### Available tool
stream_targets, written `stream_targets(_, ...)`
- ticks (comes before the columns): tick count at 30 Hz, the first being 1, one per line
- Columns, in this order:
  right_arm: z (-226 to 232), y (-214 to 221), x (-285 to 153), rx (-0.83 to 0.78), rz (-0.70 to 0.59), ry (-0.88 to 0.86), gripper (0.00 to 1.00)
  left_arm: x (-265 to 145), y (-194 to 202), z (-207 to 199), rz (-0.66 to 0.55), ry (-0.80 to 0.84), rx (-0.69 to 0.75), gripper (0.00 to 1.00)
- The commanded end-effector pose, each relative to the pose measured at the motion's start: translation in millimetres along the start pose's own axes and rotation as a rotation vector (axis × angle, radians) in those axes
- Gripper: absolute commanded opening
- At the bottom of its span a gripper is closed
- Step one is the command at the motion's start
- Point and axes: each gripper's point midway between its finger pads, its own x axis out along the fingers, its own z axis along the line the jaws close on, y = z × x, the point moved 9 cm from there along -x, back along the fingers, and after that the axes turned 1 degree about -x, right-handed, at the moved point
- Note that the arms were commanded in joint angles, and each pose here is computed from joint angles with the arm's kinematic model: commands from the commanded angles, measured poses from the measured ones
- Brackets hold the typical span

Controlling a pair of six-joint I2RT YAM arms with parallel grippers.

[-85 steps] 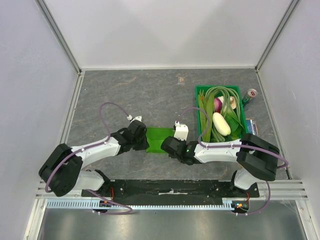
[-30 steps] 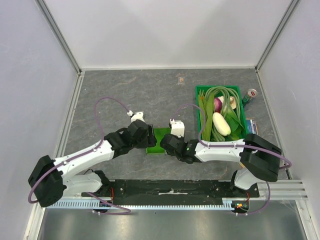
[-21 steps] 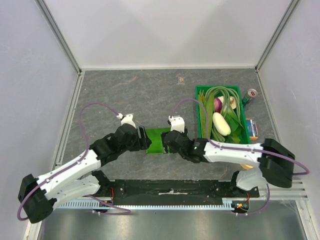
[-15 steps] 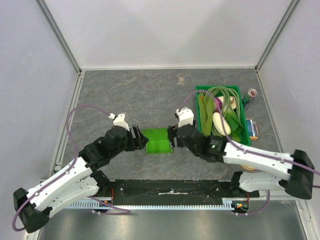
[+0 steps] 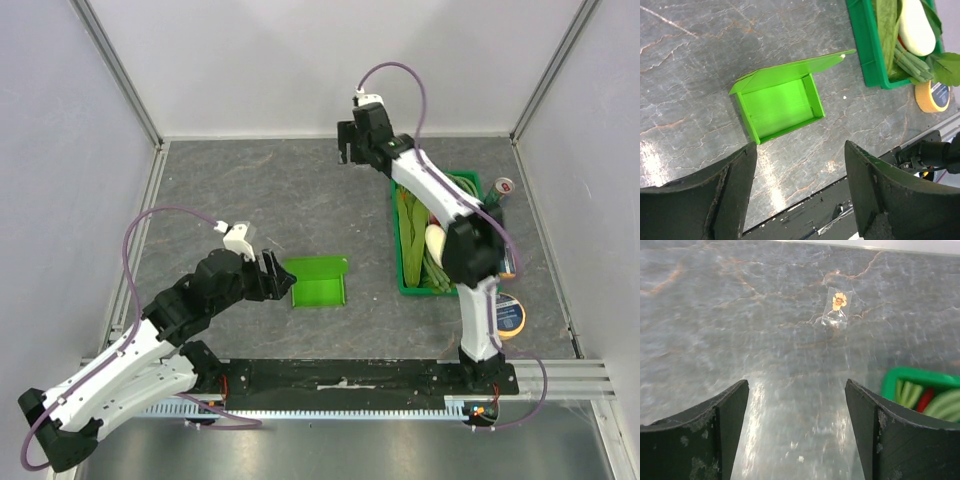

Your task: Fold the paper box

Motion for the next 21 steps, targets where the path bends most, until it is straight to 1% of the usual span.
stream_targets(1, -11.6, -13.5, 68.2, 0.001, -0.006, 0.059, 0.85, -14.8, -15.0, -12.3, -0.023, 0.087, 0.063, 0.76)
stream_targets(2, -13.5, 4.9, 100.4, 0.011, 0.022, 0.072, 0.84, -15.9, -15.2, -13.3, -0.022, 0.095, 0.058, 0.76)
stream_targets(3, -18.2, -5.4, 109.0, 0.039, -0.019, 0.074, 0.84, -16.5, -14.7, -14.1, -0.021, 0.107, 0.052, 0.75)
stream_targets(5, -23.5, 8.4, 133.2, 0.068, -0.022, 0.113, 0.82, -18.2, -13.3, -15.1, -0.016, 0.129, 0.044, 0.75)
stream_targets(6, -26.5, 9.6, 141.7, 0.081, -0.055, 0.126, 0.82, -18.4, -12.9, -15.7, -0.014, 0.137, 0.042, 0.75)
stream_targets(9, -42.7, 19.3, 159.2, 0.156, -0.057, 0.156, 0.81, -17.7, -10.7, -15.1, -0.001, 0.139, 0.042, 0.75)
stream_targets(11, -47.7, 33.9, 170.2, 0.183, -0.025, 0.162, 0.79, -16.9, -10.0, -15.0, 0.004, 0.137, 0.039, 0.74)
stream_targets(15, -48.5, 52.3, 184.7, 0.167, 0.025, 0.143, 0.76, -15.2, -12.8, -17.5, -0.009, 0.148, 0.037, 0.74)
stream_targets(16, -47.7, 50.9, 186.5, 0.168, 0.019, 0.138, 0.75, -15.3, -12.0, -19.6, 0.003, 0.169, 0.038, 0.74)
stream_targets(17, -47.9, 59.3, 193.6, 0.169, 0.032, 0.139, 0.75, -14.6, -13.2, -21.0, -0.002, 0.177, 0.037, 0.74)
stream_targets(19, -41.3, 57.2, 197.8, 0.172, 0.024, 0.111, 0.72, -12.8, -12.7, -22.2, 0.010, 0.183, 0.038, 0.73)
stream_targets(20, -39.7, 65.6, 204.6, 0.161, 0.035, 0.116, 0.72, -12.8, -13.4, -23.6, 0.013, 0.188, 0.039, 0.73)
stream_targets(21, -34.5, 63.5, 203.1, 0.139, 0.028, 0.140, 0.71, -11.9, -13.2, -23.5, 0.014, 0.188, 0.037, 0.73)
